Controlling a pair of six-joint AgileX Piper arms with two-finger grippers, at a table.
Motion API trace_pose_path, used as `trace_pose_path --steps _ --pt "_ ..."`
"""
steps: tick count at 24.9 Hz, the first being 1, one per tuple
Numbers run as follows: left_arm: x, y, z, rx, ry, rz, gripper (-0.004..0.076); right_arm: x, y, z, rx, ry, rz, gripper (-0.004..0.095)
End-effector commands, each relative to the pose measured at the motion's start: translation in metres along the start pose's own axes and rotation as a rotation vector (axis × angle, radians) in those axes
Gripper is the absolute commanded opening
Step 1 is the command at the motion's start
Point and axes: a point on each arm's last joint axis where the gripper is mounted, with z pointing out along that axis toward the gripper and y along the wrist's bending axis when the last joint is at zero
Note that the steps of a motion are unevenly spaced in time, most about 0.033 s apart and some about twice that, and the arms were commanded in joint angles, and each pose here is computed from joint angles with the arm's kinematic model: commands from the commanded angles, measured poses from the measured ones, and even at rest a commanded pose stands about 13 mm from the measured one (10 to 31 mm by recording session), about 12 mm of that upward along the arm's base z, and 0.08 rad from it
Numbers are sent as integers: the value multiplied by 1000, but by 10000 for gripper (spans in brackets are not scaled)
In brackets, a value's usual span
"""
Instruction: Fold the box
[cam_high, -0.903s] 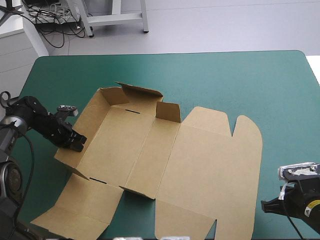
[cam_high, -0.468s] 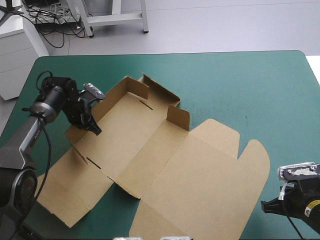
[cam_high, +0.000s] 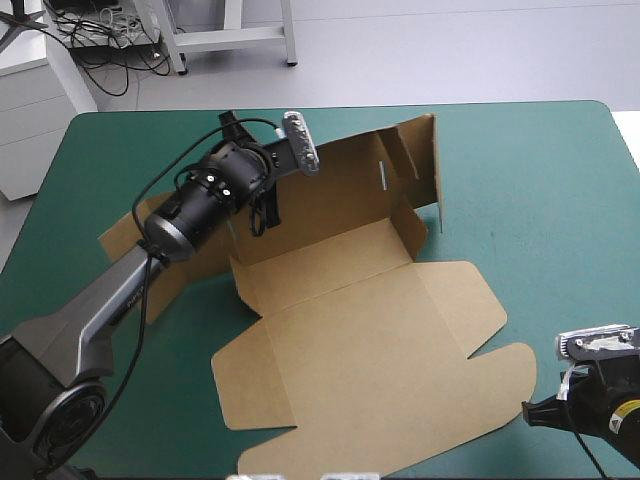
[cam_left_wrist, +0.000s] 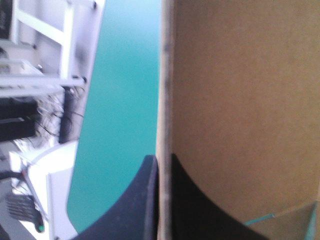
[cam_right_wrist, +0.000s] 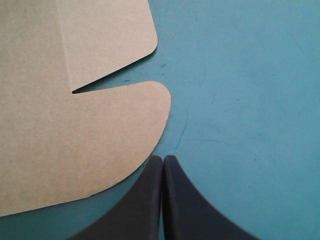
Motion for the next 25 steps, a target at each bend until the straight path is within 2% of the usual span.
trace_pose_path --steps 1,8,12,16,18,19,22,24,25 --pt "-30 2 -44 -140 -184 62 -10 -10 -1 -4 12 -68 -10 -20" --pt "-64 -28 -68 -129 -371 132 -10 -10 -1 -4 12 -69 -10 -20" --pt "-68 -29 -62 -165 -374 109 -10 -12 -1 -4 11 -88 -10 -20" --pt "-74 -31 -54 -236 -362 89 -10 -16 -1 -5 9 -130 -10 -20" --pt "-85 -37 -54 -341 -399 119 -10 -19 -2 -5 25 -166 -21 -20" --pt "-91 -47 -51 -393 -422 155 -10 -20 -4 -6 38 -181 -29 -20" --pt "-92 -71 -41 -431 -432 211 -10 -22 -5 -6 53 -199 -37 -17" --pt "-89 -83 -33 -457 -434 253 -10 -22 -4 -6 46 -205 -33 29" --pt "-86 -87 -28 -457 -431 254 -10 -22 -4 -6 44 -205 -32 97"
